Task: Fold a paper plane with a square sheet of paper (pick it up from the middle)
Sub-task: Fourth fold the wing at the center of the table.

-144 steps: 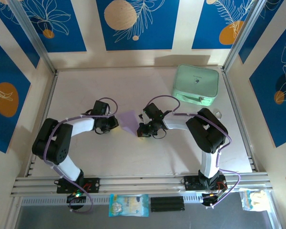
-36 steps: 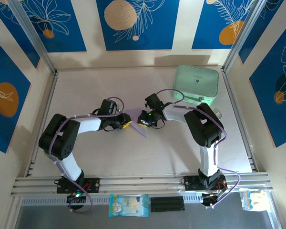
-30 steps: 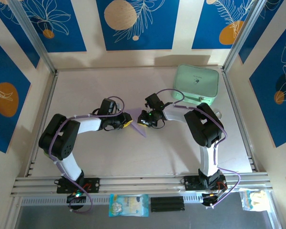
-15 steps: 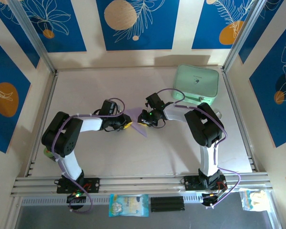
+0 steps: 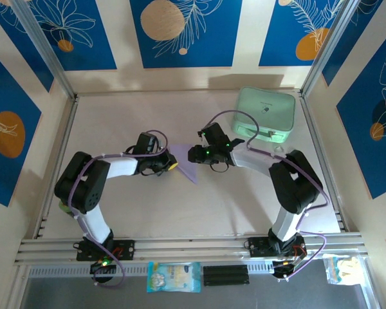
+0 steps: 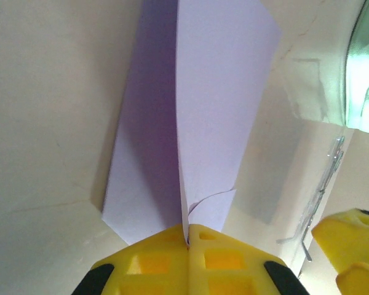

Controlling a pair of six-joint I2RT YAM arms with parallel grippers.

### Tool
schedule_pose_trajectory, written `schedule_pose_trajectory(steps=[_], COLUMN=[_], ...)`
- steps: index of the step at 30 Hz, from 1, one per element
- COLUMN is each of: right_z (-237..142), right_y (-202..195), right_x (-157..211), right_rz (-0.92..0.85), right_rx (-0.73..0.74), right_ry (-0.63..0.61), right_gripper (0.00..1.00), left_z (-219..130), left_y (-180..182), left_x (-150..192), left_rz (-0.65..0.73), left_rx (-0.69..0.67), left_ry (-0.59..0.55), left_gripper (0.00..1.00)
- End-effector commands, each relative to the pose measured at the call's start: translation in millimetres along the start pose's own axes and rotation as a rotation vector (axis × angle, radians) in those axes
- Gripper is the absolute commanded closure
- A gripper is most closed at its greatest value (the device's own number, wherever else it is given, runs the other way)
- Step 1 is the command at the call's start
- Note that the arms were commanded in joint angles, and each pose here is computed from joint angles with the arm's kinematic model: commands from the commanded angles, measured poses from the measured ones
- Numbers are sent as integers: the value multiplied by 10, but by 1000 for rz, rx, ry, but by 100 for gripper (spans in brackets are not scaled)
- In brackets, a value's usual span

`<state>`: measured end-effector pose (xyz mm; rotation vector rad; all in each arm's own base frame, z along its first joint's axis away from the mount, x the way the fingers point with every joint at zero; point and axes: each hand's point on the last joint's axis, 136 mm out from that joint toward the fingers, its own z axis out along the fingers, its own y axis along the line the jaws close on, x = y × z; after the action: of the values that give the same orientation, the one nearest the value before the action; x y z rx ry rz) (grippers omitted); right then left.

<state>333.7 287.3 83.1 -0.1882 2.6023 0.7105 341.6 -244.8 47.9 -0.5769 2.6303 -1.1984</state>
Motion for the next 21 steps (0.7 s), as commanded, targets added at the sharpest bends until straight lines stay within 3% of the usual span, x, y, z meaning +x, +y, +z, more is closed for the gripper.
schedule_pose_trajectory(steps=[1, 9, 21], right_z=[-49, 130, 393], right_y=[-131, 134, 150], right_x=[97, 320, 444], right_rz=[-195, -519, -554], right_rx=[178, 336, 395], right_ry=[-69, -133, -113], right_gripper=[58, 60, 68], left_z=[-141, -190, -209], left_y=[-183, -242, -236], left_x=[-50, -19, -1], left_rz=[7, 8, 2], left_rx=[8, -9, -21], left_ry=[-36, -44, -43], left_gripper=[96, 96, 95])
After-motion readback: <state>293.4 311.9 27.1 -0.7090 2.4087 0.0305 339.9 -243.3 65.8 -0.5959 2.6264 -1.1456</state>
